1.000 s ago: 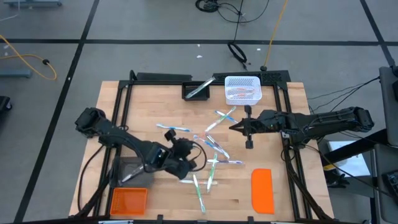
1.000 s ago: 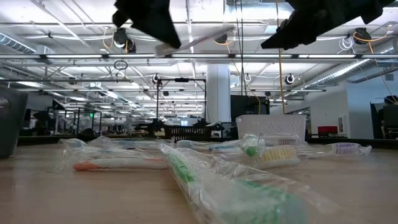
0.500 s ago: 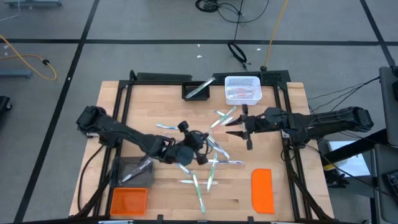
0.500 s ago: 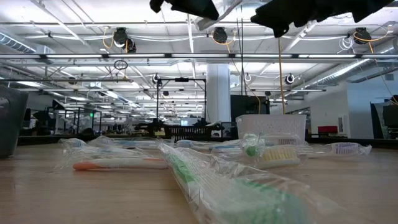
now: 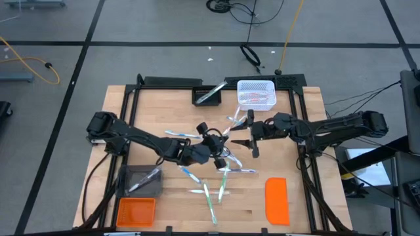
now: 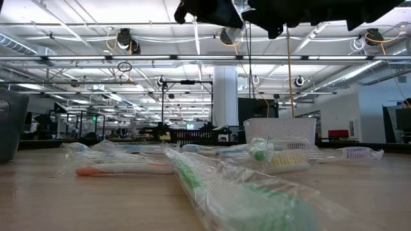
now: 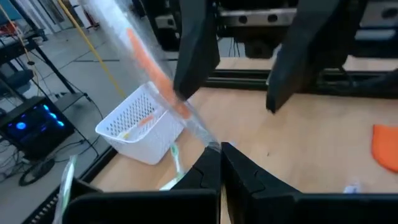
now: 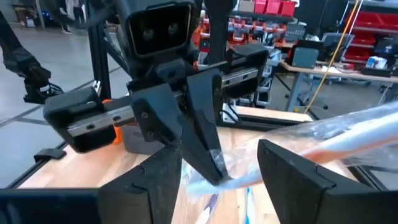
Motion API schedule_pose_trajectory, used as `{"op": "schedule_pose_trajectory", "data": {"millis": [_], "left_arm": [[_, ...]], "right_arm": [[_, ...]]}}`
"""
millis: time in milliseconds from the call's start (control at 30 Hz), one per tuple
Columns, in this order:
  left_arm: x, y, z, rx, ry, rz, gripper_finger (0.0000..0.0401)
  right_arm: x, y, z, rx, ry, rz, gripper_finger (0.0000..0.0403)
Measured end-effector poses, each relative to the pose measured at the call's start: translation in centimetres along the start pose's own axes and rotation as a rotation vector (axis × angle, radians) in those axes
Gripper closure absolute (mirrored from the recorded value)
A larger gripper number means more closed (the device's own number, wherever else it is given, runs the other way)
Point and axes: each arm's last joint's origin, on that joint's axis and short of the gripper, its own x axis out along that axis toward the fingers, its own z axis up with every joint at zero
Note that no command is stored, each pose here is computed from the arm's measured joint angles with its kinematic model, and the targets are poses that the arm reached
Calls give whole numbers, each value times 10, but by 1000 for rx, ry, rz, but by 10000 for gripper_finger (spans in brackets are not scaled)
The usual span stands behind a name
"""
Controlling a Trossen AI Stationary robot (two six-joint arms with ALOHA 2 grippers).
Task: Pick & Place Toothbrushes
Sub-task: Put the orange toothbrush into the white bin
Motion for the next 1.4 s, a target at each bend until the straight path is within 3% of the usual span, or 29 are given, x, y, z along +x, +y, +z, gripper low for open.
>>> {"op": "schedule_pose_trajectory", "data": {"millis": [133, 333, 667, 867, 1067, 1267, 1400], "left_arm": [[4, 2, -6, 37, 23, 100, 401], [2, 2, -3, 53, 4, 122, 401], [2, 1, -1, 39, -10, 80, 401], [-4, -2, 0, 119, -13, 188, 401], [-3, -5, 3, 70, -42, 60, 401], [2, -9, -2, 55, -35, 32, 401], [3, -10, -4, 66, -27, 38, 401]], "right_arm": [[0, 0, -3, 31, 33, 3, 209], [-2, 0, -9, 63, 103, 0, 215], [-2, -7, -6, 80, 65, -73, 216], [-2, -9, -11, 126, 109, -62, 222], [-1, -13, -6, 119, 44, -78, 222], [-2, -19, 0, 111, -20, -100, 227], [-2, -19, -4, 116, 16, -102, 277]]}}
